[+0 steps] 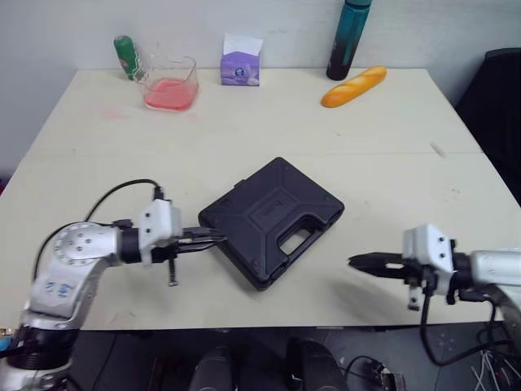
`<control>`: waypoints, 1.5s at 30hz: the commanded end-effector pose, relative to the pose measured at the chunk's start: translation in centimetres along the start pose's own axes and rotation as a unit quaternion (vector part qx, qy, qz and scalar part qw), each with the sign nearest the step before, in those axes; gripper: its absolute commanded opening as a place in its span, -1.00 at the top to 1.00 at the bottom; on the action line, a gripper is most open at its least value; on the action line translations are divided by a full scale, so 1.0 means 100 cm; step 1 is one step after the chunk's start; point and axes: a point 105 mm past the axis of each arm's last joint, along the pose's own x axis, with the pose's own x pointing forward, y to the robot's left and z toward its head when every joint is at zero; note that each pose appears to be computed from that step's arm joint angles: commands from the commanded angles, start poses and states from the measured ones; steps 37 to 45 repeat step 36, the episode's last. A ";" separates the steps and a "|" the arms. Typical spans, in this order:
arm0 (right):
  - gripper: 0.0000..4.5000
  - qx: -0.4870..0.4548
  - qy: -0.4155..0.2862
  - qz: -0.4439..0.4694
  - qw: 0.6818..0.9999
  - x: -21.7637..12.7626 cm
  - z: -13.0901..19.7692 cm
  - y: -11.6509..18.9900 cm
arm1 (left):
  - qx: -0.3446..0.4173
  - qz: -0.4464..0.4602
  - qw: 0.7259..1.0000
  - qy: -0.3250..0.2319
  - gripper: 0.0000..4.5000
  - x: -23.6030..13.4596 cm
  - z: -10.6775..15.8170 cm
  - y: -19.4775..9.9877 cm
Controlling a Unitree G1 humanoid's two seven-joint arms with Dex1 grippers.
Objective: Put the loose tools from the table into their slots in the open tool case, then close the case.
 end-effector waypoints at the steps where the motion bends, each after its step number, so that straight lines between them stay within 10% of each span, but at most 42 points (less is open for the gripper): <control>1: 0.70 -0.040 0.005 -0.042 0.998 -0.029 0.005 -0.018 | 0.005 0.069 0.998 0.002 0.16 -0.032 0.013 0.012; 6: -0.36 -0.070 0.043 -0.119 0.990 -0.059 -0.006 -0.053 | -0.034 0.171 0.983 0.057 -0.90 -0.083 -0.004 0.019; 9: -0.99 -0.083 0.065 -0.140 0.985 -0.069 -0.015 -0.067 | -0.044 0.221 0.971 0.085 -1.00 -0.106 -0.023 0.019; 21: -0.99 -0.119 0.093 -0.228 0.962 -0.108 -0.021 -0.115 | -0.067 0.322 0.932 0.154 -1.00 -0.155 -0.060 0.018; 45: -0.99 -0.111 0.079 -0.221 0.966 -0.090 -0.040 -0.124 | -0.022 0.339 0.932 0.124 -1.00 -0.148 -0.044 0.037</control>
